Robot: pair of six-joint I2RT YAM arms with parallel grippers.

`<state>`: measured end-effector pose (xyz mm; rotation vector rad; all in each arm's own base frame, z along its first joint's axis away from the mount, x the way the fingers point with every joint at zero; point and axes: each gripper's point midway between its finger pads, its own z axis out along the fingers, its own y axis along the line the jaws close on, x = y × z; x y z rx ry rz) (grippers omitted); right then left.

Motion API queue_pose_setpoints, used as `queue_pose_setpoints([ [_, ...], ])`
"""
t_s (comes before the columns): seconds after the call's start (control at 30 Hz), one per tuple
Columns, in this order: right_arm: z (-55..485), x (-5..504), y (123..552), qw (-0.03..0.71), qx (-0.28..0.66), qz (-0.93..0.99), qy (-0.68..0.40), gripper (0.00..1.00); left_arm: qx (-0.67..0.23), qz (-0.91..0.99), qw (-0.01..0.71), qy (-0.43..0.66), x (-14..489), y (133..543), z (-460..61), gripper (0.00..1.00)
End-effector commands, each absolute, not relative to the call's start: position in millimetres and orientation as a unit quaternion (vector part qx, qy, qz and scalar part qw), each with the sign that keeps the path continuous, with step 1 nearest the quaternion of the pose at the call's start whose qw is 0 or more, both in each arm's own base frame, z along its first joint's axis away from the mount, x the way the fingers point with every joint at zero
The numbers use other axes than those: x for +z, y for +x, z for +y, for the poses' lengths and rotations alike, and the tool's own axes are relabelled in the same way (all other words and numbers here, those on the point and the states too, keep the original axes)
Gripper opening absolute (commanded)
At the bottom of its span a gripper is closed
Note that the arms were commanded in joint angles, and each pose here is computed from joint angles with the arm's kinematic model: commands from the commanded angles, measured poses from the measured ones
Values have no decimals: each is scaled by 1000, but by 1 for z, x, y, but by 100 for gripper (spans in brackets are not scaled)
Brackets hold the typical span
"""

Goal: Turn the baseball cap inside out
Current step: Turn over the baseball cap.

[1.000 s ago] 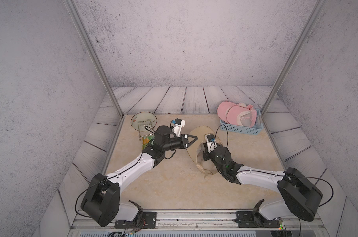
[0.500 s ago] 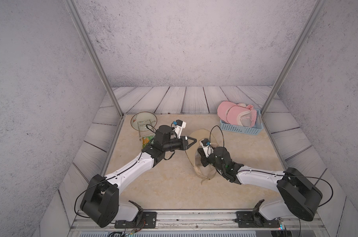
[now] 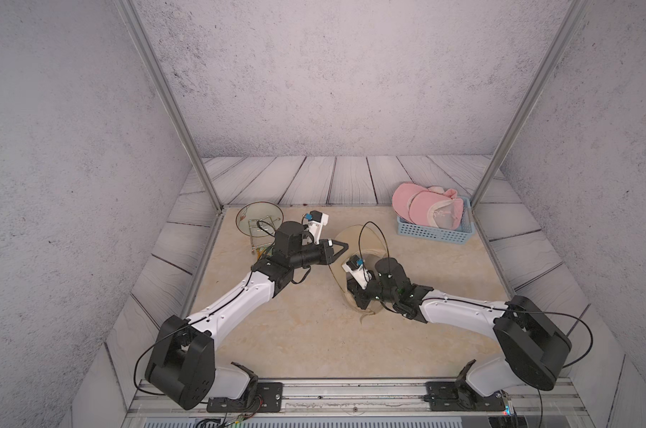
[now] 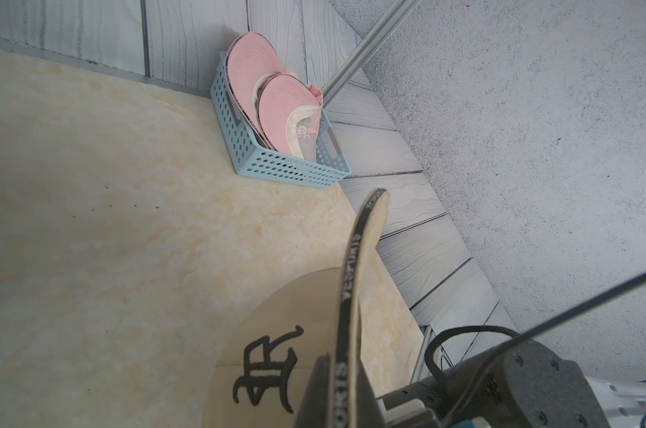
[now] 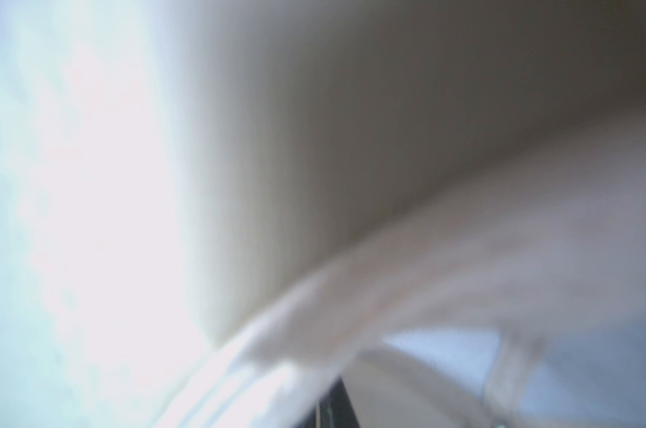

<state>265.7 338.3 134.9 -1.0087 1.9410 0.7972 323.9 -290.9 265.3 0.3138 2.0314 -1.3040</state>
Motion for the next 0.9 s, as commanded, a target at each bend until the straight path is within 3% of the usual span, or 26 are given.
queue_pose_setpoints([
  [0.0,303,86,272,332,211,843,-368,10,-523,742,392,151,315,319,-291,0],
  [0.2,248,79,314,367,41,891,-265,11,-527,740,385,161,316,311,-291,0],
  [0.4,236,76,321,364,2,899,-243,11,-530,738,384,166,320,307,-290,0],
  [0.53,251,97,319,394,50,880,-259,11,-507,753,389,156,309,313,-286,0],
  [0.7,290,143,293,432,194,823,-314,19,-510,758,374,162,296,314,-290,0],
  [0.87,310,174,274,447,277,779,-340,23,-527,754,355,166,289,315,-298,0],
])
